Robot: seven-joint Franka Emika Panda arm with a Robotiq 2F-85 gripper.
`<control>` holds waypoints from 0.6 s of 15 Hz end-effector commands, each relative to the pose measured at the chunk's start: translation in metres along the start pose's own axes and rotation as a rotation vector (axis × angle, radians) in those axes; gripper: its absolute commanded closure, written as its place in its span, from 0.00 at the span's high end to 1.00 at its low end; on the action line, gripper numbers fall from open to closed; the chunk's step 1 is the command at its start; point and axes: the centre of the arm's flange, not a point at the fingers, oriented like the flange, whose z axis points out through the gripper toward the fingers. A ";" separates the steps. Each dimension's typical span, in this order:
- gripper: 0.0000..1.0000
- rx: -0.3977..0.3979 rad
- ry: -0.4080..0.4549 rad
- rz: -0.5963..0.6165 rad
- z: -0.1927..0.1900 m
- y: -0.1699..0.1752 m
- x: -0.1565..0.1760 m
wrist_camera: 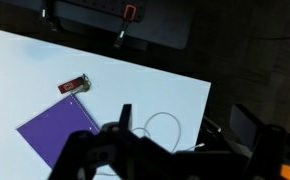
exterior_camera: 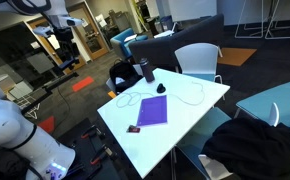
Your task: Place the cable's left and right ends in the center
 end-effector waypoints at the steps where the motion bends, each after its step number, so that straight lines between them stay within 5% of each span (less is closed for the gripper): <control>1: 1.00 -0.023 0.048 -0.069 0.009 -0.018 0.024; 9: 1.00 -0.203 0.140 -0.319 0.079 -0.070 0.124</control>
